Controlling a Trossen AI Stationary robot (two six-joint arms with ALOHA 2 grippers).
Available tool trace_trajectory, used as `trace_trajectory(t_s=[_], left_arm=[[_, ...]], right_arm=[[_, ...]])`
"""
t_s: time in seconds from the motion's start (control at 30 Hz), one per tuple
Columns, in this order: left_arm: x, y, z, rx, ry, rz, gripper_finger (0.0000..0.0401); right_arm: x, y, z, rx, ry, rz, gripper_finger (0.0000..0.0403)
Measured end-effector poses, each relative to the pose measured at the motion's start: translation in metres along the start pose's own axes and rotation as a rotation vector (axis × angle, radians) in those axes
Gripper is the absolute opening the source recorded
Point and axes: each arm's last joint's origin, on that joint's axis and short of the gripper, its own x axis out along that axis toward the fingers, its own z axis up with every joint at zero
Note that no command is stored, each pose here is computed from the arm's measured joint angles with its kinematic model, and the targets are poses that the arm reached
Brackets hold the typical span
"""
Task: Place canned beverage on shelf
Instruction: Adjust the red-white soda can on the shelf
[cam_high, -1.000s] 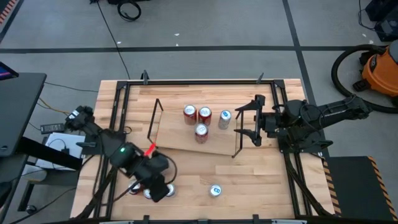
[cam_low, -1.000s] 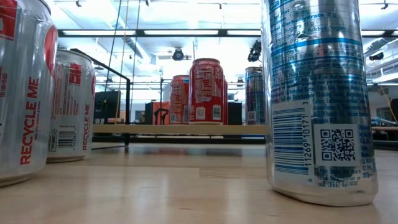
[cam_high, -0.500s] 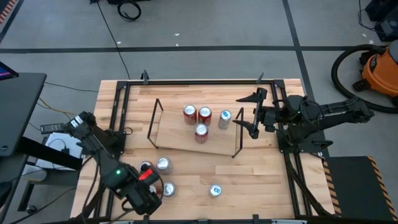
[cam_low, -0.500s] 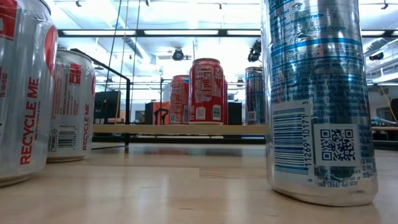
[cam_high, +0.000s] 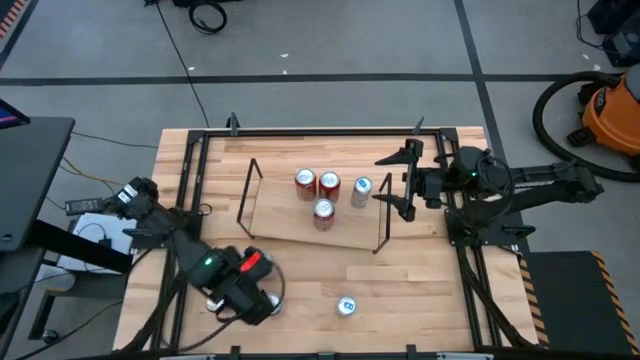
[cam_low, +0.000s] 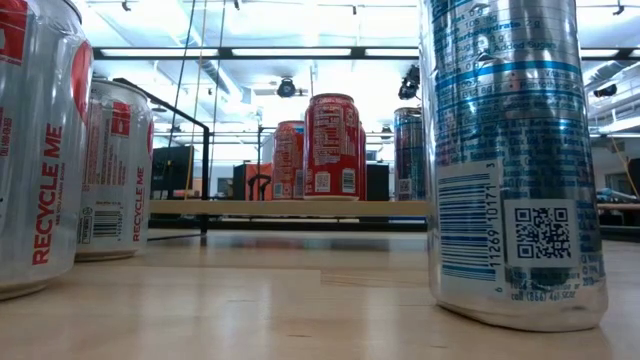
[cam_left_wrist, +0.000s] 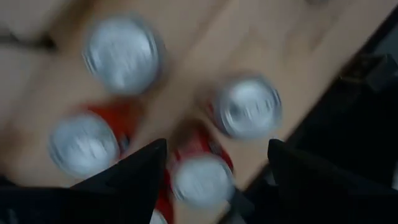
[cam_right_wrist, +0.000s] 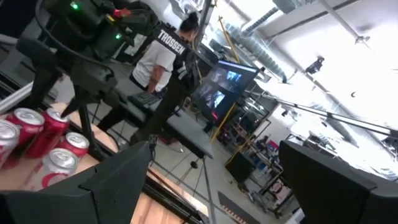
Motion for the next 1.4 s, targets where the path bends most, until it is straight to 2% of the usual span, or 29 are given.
trace_trajectory(t_s=[0.23, 0.37, 0.67, 0.93, 1.17, 1.33, 1.4], left_arm=[[0.006, 0.015, 0.047, 0.184, -0.198, 0.116, 0.029], [0.01, 0.026, 0.073, 0.182, -0.282, 0.191, 0.029], [0.028, 0.046, 0.125, 0.237, -0.283, 0.26, 0.0291], [0.032, 0.067, 0.164, 0.264, -0.287, 0.215, 0.0291], [0.033, 0.09, 0.192, 0.222, -0.278, 0.163, 0.0293], [0.032, 0.1, 0.207, 0.203, -0.272, 0.062, 0.0329], [0.032, 0.104, 0.21, 0.192, -0.273, 0.054, 0.0352]], right_arm=[[0.013, 0.002, -0.008, -0.004, 0.013, -0.021, 0.0368], [0.015, 0.002, -0.01, -0.006, 0.031, -0.041, 0.0368], [0.014, 0.003, -0.014, -0.003, 0.109, -0.07, 0.0368], [0.006, 0.002, -0.012, 0.016, 0.15, -0.082, 0.0368], [0.002, 0.001, -0.01, 0.053, 0.161, -0.076, 0.0368], [0.001, 0.003, -0.013, 0.072, 0.185, -0.06, 0.0368], [0.001, 0.004, -0.013, 0.081, 0.202, -0.063, 0.0368]])
